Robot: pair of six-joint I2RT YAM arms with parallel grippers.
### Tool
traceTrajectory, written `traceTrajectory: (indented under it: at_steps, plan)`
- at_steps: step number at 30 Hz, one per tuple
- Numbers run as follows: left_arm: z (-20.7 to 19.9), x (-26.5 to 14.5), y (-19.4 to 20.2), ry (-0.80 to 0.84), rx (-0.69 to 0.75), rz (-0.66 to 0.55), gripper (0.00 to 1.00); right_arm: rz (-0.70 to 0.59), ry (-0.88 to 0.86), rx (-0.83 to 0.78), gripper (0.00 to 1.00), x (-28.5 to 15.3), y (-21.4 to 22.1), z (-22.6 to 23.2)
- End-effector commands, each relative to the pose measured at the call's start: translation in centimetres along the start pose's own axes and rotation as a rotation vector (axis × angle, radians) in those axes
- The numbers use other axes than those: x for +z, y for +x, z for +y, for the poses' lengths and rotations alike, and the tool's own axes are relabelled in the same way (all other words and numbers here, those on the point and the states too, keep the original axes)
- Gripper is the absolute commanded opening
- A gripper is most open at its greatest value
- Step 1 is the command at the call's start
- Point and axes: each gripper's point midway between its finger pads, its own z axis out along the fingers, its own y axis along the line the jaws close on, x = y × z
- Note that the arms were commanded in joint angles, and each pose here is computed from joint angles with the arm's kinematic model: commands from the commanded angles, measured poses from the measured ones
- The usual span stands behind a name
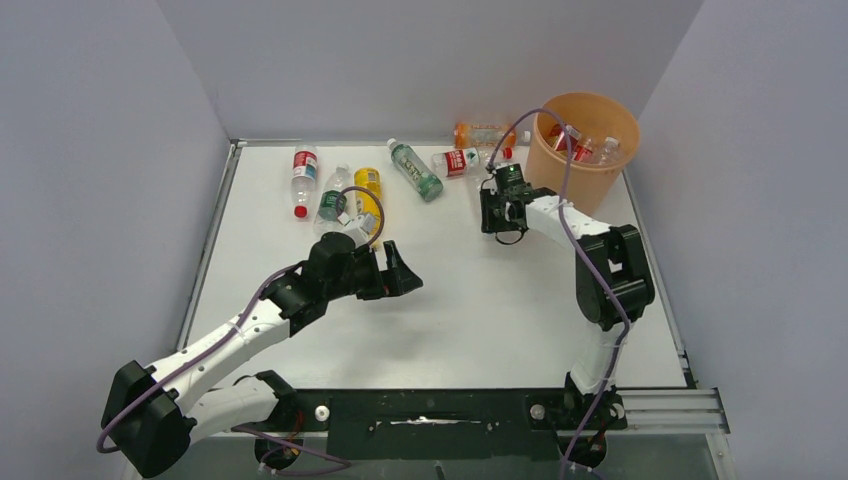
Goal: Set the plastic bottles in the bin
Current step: Pick up the plastic bottle at the center of the board, then place the plastic bottle in the trash bin.
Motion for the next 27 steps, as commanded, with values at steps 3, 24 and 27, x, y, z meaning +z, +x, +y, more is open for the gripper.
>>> traceTrajectory:
  at_steps: [3,24,27]
  plan:
    - [-0.8,-0.5,-1.2,0.024,0.004,-0.047,0.88,-0.238,0.004,-0.032,0.18,-7.9,-7.3,0.6]
    - [-0.6,-0.7,-0.9,0.026,-0.001,-0.046,0.88,-0.564,0.116,0.062,0.25,-23.7,-17.9,-8.3]
    - [-0.6,-0.8,-1.0,0.027,-0.001,-0.047,0.88,-0.586,0.126,0.102,0.27,-24.3,-18.8,-10.4]
